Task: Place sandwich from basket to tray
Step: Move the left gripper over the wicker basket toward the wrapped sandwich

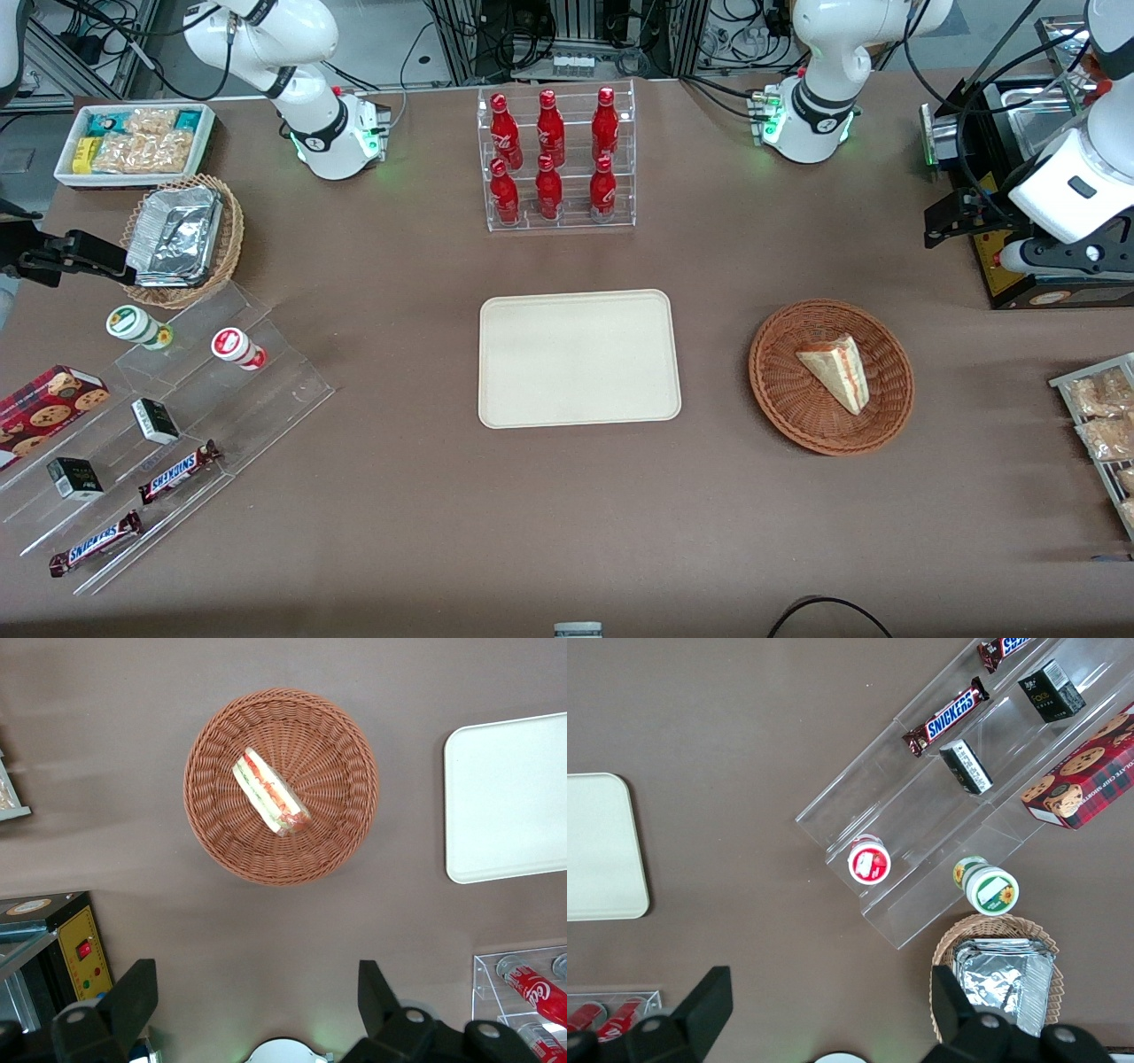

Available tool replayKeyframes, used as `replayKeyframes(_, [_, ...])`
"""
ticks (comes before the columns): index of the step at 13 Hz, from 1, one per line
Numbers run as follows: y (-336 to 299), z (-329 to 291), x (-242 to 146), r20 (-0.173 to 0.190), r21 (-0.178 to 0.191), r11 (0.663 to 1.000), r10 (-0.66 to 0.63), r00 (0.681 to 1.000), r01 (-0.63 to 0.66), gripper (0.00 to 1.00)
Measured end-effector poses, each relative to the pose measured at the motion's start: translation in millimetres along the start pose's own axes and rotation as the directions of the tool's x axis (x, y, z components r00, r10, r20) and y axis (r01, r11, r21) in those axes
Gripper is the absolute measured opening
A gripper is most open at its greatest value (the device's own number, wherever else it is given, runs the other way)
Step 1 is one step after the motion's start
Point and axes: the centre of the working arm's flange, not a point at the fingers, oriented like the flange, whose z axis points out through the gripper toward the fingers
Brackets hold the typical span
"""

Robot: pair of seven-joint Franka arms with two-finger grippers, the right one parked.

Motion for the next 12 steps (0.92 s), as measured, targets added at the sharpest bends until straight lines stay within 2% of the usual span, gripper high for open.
replayKeyframes(3, [1, 3, 3, 0.000, -0.001, 1.000, 0.003, 1.000, -0.003, 1.00])
replayKeyframes(4, [1, 8, 3, 0.011, -0.001, 1.000, 0.004, 1.000, -0.004, 1.00])
replayKeyframes(5, [1, 18, 5, 0.024, -0.002, 1.000, 0.005, 1.000, -0.005, 1.00])
replayKeyframes(8, [2, 79, 19, 0.025, -0.003, 1.000, 0.009, 1.000, -0.009, 1.00])
replayKeyframes(10, [7, 122, 27, 0.009, -0.003, 1.000, 0.018, 1.000, -0.018, 1.00])
replayKeyframes(12, [10, 162, 32, -0.032, -0.003, 1.000, 0.025, 0.999, -0.025, 1.00])
